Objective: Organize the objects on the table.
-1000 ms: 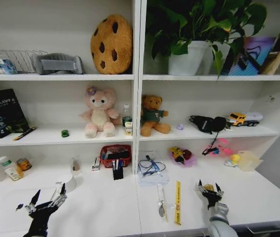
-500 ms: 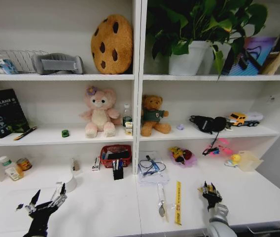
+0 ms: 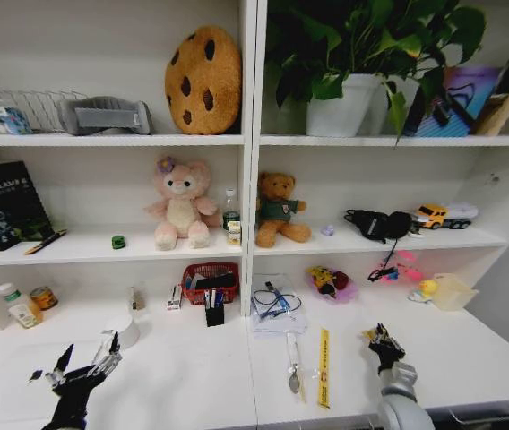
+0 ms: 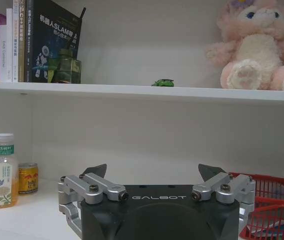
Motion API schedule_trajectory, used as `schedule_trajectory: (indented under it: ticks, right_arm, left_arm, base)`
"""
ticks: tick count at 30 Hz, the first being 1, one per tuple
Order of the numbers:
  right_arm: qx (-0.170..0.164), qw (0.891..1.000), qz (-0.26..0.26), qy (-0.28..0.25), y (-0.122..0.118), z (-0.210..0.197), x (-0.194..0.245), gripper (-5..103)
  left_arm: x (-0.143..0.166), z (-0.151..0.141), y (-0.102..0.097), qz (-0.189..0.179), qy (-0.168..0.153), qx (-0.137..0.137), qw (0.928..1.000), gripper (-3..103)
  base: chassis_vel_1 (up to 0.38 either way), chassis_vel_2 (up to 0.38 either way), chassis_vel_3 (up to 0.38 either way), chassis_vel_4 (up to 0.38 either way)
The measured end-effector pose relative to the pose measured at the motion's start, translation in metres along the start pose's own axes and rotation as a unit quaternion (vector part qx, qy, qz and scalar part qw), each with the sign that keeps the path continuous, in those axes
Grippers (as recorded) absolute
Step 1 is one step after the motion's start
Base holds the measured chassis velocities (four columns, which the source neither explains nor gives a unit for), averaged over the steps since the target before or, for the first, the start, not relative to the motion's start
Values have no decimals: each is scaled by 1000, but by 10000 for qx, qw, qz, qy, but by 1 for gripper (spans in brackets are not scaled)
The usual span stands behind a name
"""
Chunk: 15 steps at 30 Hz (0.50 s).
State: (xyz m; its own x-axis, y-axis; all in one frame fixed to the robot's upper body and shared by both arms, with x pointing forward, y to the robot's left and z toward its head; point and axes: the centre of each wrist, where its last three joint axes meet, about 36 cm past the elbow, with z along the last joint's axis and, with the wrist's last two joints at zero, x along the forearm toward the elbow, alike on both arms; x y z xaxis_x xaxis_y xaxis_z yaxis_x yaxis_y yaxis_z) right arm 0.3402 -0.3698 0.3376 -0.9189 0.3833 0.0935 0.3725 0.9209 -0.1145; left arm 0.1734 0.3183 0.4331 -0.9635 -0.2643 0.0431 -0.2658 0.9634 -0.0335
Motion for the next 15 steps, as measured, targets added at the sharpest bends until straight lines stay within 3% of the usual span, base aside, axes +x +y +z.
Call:
schedule_trajectory:
  ticks: [7,15]
  right_arm:
    - [144,9997,-147,-119,10,-15,-47,2]
    - [268,9988,-381,-151,46,-20,-133,2]
  left_arm:
    - [0,0,0,0,0,0,10000,100]
    - [0,0,0,0,0,1,10000,100]
  base:
    - [0,0,0,0]
    - [0,0,0,0]
